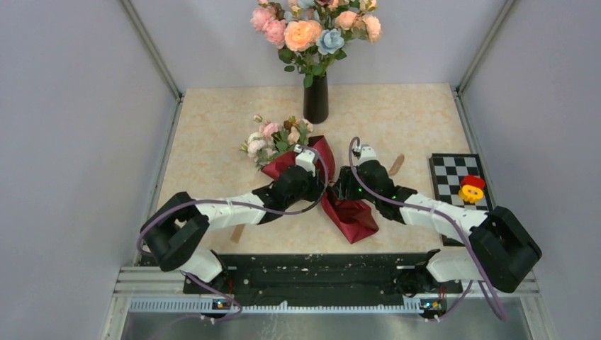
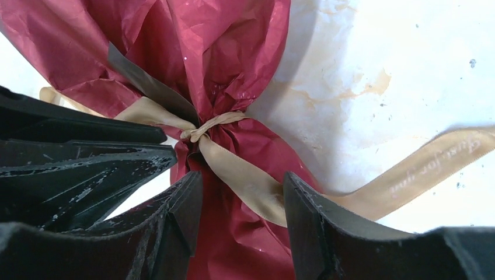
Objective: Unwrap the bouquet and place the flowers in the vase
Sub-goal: Untie the ribbon from the wrapping paper.
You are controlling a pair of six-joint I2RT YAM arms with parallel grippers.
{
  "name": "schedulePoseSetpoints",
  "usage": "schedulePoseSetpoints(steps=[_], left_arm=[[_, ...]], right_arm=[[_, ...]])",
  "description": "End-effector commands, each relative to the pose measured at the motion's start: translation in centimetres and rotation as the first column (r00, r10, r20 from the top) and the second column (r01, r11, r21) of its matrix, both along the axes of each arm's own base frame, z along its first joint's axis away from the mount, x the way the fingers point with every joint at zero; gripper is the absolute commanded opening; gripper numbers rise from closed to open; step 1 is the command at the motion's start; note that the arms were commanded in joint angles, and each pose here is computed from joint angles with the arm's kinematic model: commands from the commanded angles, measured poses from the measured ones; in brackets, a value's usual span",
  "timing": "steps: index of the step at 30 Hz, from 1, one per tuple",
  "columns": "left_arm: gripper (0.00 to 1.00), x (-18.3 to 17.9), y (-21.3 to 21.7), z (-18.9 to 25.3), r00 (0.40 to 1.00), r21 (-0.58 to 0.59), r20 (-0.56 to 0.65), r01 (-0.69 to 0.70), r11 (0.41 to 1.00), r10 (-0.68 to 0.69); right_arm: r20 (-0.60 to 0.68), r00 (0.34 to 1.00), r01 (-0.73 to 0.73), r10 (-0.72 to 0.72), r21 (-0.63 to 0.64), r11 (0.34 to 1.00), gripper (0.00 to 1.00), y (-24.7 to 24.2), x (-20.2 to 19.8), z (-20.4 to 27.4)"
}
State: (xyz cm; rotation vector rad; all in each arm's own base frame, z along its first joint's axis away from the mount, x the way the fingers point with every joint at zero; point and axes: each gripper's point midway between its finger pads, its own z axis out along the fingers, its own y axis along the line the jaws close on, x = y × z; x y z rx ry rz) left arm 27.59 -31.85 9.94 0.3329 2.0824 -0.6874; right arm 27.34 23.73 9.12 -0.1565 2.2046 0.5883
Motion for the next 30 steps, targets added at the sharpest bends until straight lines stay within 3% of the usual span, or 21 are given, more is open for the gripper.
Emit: schedulePoseSetpoints(steps=[1,5,9,15,30], left_arm=[[0.27,1.6,-1.3,1.6,0.999,-0.022,0.047,0.001,1.0,0.001],[0.3,2.1,-0.8,0.7,0.999,0.015,0.04,-0.035,0.999,0.034],[0.31,2.4,-0.2,0.0,0.997,0.042,0.035,-0.067,0.997,0.065],[0.35,2.7,0.3,-0.3,0.995,0.059,0.041,-0.096,0.994,0.093],[0.42,3.0,0.0,-0.6,0.996,0.083,0.056,-0.081,0.993,0.076]], right_arm=[[0.021,1.0,-0.021,0.02,0.024,1.0,0.54,0.5,0.4,0.3],[0.025,1.0,-0.013,0.012,0.015,1.0,0.44,0.6,0.8,-0.1],[0.021,1.0,-0.008,0.008,0.001,1.0,0.23,0.6,1.1,-0.1],[0.051,0.998,-0.025,0.025,-0.003,1.0,0.09,0.5,1.1,1.2],[0.1,0.99,-0.104,0.098,0.052,0.993,0.09,2.2,1.2,4.1]])
